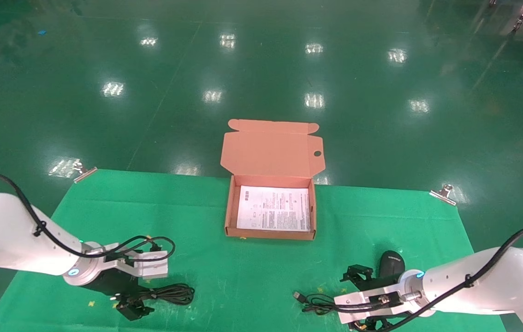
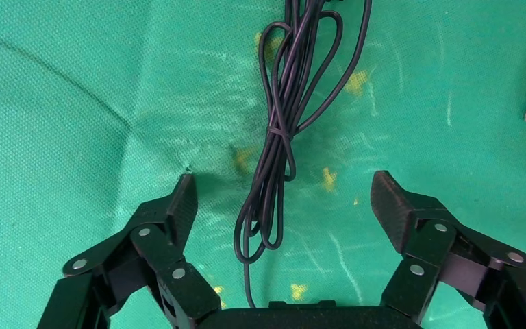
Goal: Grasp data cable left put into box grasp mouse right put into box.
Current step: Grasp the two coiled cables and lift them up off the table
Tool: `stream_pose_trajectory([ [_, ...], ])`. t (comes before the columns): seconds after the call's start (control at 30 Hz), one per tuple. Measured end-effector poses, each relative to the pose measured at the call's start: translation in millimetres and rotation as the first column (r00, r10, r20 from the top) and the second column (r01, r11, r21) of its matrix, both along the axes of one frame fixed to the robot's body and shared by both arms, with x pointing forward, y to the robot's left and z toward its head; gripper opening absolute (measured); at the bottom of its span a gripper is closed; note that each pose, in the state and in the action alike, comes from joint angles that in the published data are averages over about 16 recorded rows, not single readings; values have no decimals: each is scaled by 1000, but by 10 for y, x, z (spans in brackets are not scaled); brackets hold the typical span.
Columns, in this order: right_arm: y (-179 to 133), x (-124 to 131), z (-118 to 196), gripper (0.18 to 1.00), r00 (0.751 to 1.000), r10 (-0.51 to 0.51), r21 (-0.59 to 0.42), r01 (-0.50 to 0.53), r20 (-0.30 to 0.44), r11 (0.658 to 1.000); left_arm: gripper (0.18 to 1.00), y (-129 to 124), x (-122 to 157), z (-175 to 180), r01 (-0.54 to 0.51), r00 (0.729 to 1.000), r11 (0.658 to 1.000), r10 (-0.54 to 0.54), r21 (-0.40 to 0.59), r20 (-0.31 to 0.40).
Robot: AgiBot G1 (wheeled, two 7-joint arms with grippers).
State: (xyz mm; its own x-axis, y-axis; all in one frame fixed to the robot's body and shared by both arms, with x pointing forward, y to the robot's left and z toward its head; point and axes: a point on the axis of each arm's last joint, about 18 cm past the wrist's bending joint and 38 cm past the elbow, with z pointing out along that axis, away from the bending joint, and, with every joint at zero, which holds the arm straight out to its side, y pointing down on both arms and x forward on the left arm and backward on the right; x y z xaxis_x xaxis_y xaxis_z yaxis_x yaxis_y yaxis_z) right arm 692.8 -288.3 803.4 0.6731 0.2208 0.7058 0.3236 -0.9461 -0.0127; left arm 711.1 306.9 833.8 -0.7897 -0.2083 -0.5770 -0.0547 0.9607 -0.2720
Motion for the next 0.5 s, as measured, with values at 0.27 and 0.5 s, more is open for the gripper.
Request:
stream_pose_trajectory([
  [0.27, 0, -6, 7, 835, 1000, 2, 0, -2, 1, 1000, 818, -5, -5, 8, 2, 1000, 1000, -2, -2, 0],
  [0.5, 0, -10, 10, 696, 1000, 3, 0, -3, 1, 1000, 671, -8, -10, 12, 3, 1000, 1000, -3, -3, -1],
])
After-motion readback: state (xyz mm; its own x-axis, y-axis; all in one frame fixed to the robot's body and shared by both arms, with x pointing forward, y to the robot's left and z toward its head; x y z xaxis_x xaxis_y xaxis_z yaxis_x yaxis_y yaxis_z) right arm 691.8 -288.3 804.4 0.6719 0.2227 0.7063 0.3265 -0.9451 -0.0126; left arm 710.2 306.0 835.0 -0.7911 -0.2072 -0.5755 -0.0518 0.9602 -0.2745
